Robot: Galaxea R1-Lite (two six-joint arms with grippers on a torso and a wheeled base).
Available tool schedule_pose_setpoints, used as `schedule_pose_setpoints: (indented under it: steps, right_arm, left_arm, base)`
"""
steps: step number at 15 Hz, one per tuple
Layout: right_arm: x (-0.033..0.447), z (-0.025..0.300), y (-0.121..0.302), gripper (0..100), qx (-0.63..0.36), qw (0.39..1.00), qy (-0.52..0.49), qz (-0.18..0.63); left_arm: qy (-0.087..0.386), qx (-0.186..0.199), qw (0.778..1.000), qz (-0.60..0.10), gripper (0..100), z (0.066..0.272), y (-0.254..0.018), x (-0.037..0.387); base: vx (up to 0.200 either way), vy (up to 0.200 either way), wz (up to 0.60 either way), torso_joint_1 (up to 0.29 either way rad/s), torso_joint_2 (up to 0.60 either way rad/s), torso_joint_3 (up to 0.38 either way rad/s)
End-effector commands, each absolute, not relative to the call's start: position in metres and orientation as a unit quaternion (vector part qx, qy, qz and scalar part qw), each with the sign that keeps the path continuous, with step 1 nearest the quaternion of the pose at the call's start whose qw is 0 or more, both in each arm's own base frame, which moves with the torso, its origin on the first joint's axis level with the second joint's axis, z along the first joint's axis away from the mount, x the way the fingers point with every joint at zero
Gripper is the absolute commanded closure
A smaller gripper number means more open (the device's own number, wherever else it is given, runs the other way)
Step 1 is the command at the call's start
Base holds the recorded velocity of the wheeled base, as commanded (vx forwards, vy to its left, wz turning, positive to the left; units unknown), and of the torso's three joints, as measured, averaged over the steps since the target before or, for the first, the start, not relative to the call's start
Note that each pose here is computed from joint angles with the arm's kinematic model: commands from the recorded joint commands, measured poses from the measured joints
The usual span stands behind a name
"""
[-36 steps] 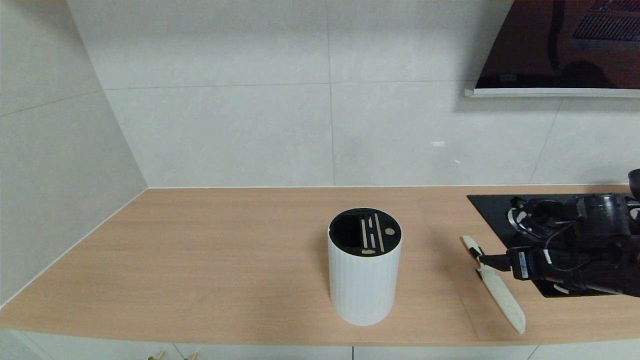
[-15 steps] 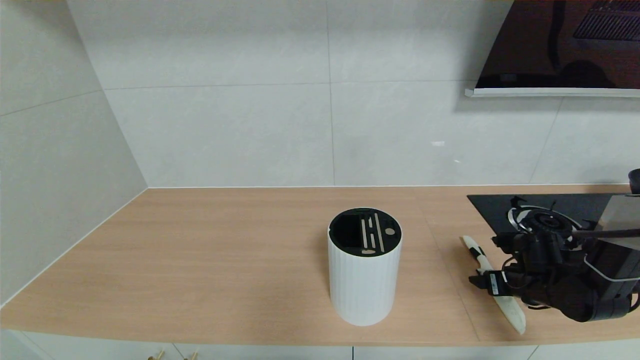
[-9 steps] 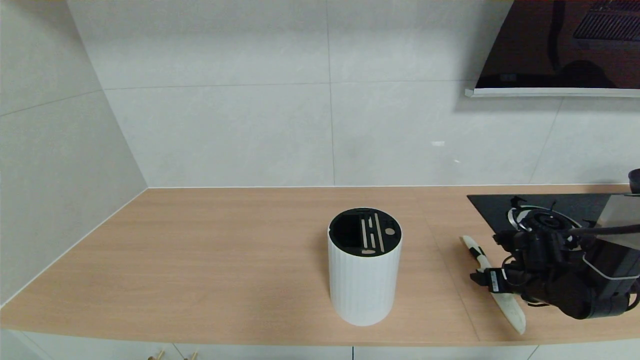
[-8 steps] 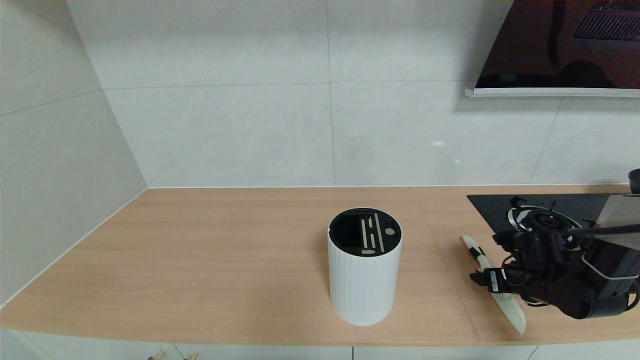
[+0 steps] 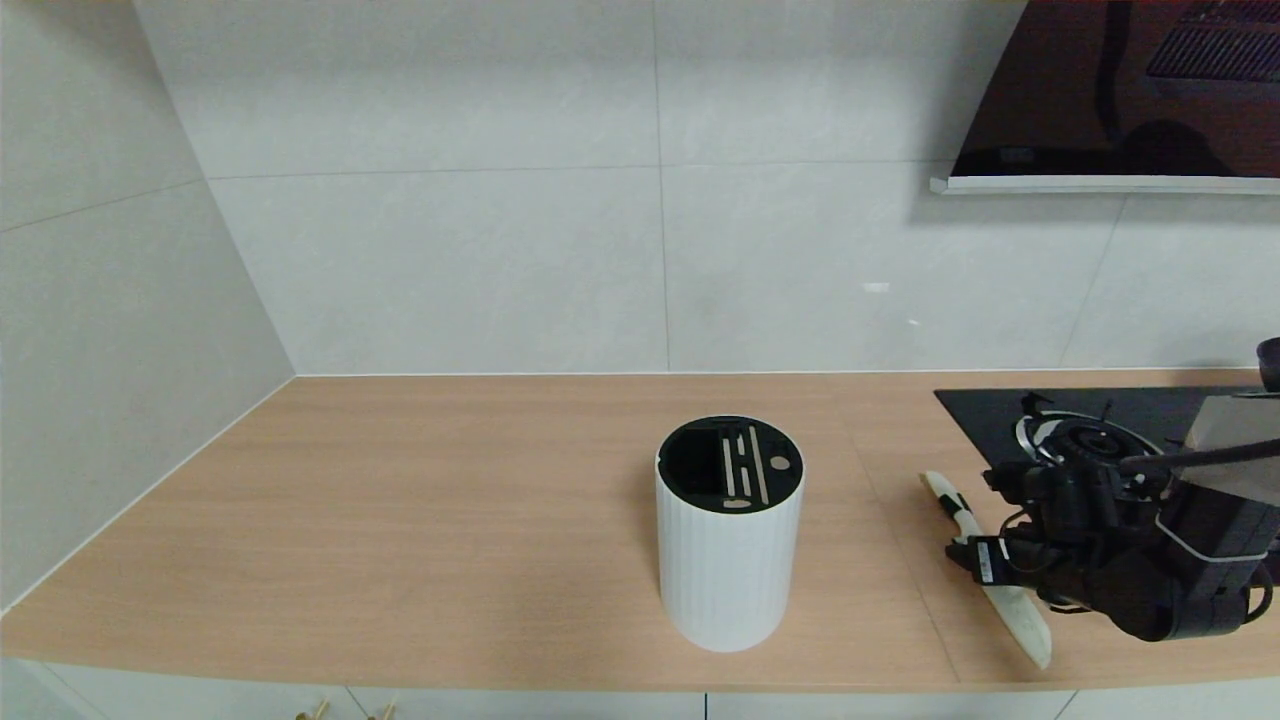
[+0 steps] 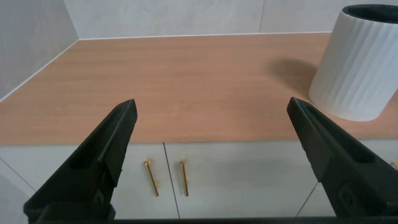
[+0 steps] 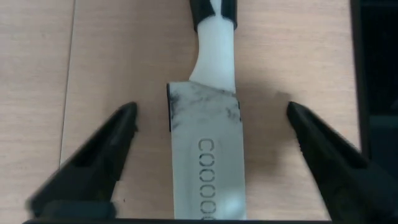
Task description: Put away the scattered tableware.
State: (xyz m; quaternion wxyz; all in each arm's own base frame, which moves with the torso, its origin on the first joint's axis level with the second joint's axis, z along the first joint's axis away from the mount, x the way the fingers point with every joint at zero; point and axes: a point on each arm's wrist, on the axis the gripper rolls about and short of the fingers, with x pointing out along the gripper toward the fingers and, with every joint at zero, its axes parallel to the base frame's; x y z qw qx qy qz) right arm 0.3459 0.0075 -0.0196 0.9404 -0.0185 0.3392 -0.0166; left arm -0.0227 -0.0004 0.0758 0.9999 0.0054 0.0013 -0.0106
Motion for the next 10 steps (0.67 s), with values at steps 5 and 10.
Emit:
schedule_pose_setpoints:
  steps: [5, 10]
  right_arm:
    - [0.346, -0.023, 0.008, 100, -0.019, 0.939, 0.343, -0.017]
    - [0.345, -0.013, 0.008, 100, -0.019, 0.943, 0.332, -0.017]
  left_arm:
    - [0.001, 0.005, 1.000, -0.011, 0, 0.076, 0.000, -0.023]
    - [0.001, 0.005, 1.000, -0.011, 0, 0.076, 0.000, -0.023]
  base:
    - [0.000, 0.000, 0.00, 0.000, 0.00, 0.000]
    - [0.000, 0.000, 0.00, 0.000, 0.00, 0.000]
